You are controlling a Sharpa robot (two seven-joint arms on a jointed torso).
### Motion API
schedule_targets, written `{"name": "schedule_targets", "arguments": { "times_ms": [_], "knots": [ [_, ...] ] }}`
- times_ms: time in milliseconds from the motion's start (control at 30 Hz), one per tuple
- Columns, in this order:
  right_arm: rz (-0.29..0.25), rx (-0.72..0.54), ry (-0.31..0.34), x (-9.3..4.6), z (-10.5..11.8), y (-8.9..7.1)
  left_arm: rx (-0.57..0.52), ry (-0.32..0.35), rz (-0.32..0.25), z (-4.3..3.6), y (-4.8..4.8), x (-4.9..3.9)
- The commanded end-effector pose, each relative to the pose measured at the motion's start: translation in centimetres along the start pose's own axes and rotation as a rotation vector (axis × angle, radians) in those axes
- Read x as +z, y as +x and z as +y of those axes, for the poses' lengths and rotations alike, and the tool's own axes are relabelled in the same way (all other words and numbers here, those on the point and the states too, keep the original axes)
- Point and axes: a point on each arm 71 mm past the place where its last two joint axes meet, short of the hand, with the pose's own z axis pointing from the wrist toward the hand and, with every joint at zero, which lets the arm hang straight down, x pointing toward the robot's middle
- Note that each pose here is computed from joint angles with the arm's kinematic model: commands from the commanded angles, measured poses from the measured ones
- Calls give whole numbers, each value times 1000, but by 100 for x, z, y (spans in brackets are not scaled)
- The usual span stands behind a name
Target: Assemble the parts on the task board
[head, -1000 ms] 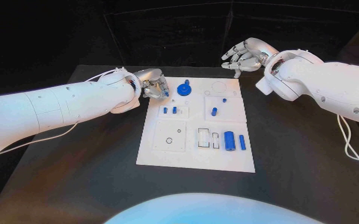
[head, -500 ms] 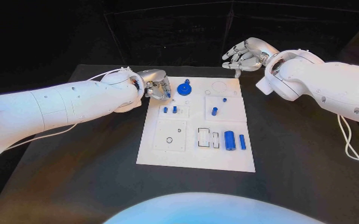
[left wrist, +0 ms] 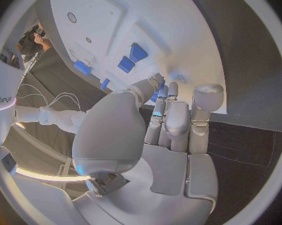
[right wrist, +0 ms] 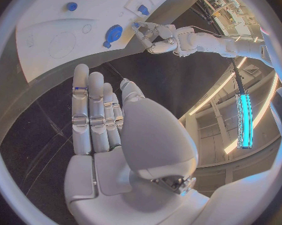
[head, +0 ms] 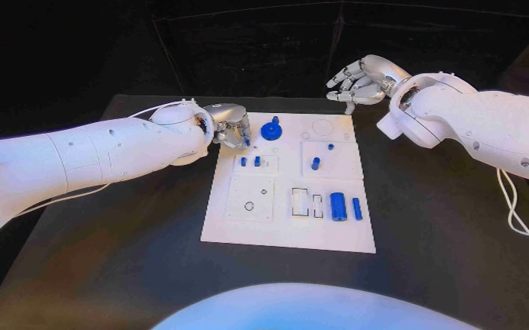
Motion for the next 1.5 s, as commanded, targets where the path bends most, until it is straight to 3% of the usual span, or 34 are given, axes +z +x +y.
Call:
{"name": "schedule_targets", "arguments": {
  "times_ms": [33,333,867,1500],
  "knots": [
    [1,2,-9,5,18,-4,27,-3,14,-23,8,6],
    [1,2,-8,2,17,-4,32,8,17,-61,17,11],
    [1,3,-8,1,19,-2,36,10,71,-137,70,46],
    [1,3,-8,2,20,-2,35,18,37,-152,49,70]
  ]
}}
